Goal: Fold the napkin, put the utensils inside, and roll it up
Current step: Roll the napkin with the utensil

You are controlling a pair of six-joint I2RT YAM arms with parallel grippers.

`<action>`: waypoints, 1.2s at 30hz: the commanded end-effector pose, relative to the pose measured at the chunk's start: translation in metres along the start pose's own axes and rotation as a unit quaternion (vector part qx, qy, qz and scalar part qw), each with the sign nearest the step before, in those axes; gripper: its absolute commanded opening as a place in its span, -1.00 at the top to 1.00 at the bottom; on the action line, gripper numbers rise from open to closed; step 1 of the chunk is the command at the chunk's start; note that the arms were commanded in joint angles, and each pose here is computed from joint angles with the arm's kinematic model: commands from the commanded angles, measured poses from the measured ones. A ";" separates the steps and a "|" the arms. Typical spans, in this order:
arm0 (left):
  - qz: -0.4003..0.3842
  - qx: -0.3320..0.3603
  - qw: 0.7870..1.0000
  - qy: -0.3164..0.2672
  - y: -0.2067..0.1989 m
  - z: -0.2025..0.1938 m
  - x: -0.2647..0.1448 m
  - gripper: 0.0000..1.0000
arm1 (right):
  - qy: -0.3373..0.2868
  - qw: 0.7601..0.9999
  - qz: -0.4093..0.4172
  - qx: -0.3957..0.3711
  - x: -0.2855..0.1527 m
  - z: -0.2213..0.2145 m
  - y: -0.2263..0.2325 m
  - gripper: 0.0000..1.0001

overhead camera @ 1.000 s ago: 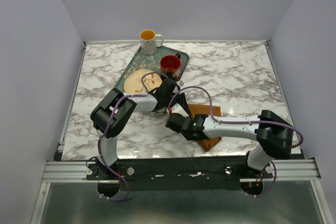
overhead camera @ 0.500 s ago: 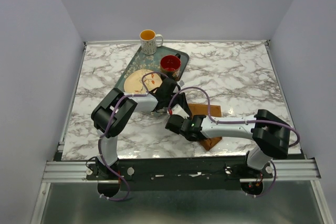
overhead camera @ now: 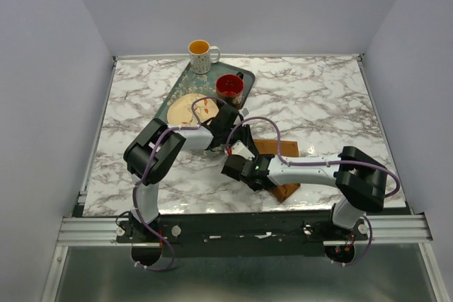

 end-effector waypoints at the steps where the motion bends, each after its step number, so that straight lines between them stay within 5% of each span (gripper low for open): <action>1: 0.068 -0.013 0.997 0.027 0.035 -0.015 0.008 0.17 | 0.005 1.000 -0.025 -0.002 0.002 -0.001 -0.006 -0.14; 18: 0.068 -0.017 0.997 0.031 0.037 -0.010 0.005 0.17 | 0.063 0.996 0.059 0.016 0.024 -0.005 -0.004 -0.01; 36: 0.054 -0.018 0.998 0.023 0.029 0.007 -0.009 0.15 | 0.079 0.985 0.114 0.107 0.032 -0.010 0.000 0.51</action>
Point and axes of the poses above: each gripper's point midway between its finger pads, its own x axis out along the fingers, its own y axis along the line the jaws close on, z = x × y, the point moved 8 cm from there along -x, back along the fingers
